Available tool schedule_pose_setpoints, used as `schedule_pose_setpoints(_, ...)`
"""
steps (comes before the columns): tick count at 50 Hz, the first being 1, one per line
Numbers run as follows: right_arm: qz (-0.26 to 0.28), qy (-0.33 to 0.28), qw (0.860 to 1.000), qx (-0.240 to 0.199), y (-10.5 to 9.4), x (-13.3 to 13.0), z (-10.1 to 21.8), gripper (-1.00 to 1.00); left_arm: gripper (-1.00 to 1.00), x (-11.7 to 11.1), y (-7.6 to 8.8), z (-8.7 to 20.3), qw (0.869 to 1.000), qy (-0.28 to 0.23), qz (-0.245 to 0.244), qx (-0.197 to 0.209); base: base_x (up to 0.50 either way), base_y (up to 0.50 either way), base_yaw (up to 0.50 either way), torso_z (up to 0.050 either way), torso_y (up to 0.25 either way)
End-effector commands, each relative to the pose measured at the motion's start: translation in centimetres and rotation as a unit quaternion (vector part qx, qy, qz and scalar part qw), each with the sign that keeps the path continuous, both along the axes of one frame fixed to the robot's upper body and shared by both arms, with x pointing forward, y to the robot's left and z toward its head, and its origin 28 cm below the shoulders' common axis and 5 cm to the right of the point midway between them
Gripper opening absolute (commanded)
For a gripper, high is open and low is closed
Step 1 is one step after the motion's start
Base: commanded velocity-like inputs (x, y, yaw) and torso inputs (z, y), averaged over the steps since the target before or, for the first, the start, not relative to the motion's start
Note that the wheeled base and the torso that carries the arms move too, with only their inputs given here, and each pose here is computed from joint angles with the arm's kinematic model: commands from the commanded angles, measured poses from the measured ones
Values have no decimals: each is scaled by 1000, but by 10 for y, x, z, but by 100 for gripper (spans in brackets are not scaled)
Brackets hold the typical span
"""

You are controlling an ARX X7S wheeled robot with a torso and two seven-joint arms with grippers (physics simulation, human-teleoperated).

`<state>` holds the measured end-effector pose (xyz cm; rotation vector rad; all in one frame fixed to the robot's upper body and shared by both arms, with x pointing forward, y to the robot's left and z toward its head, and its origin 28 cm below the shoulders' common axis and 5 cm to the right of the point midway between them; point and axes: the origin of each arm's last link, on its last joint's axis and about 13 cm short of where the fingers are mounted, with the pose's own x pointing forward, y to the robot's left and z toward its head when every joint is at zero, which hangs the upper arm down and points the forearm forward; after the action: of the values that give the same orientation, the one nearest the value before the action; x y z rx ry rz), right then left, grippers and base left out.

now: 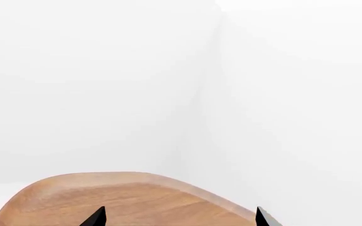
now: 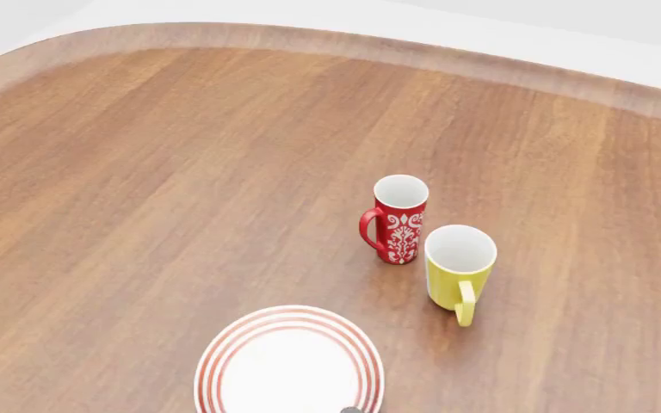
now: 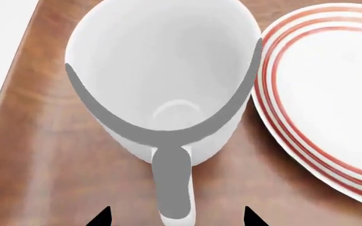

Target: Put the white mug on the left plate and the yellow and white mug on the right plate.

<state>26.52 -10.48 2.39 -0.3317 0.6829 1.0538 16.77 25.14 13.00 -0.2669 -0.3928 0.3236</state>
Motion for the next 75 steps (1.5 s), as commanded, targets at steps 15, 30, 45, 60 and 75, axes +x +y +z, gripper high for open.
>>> schedule_pose_setpoints(15,42,-36,998,-1,11,0,23,-100,100,5,2,-5,1000,12,5,16,0,0,0,0,0)
schedule_pose_setpoints(30,35,-117,992,24,17,-9,64,-100,100,5,1,-5,1000,11,3,18,0,0,0,0,0)
schedule_pose_setpoints(45,-109,-158,977,89,-6,3,75,-100,100,6,2,-5,1000,10,5,17,0,0,0,0,0)
schedule_pose_setpoints(60,-210,-145,960,118,-13,34,62,-100,100,6,3,-5,1000,9,3,16,0,0,0,0,0)
schedule_pose_setpoints(75,-234,-102,961,112,-2,65,20,-100,100,4,2,-5,1000,9,-1,16,0,0,0,0,0)
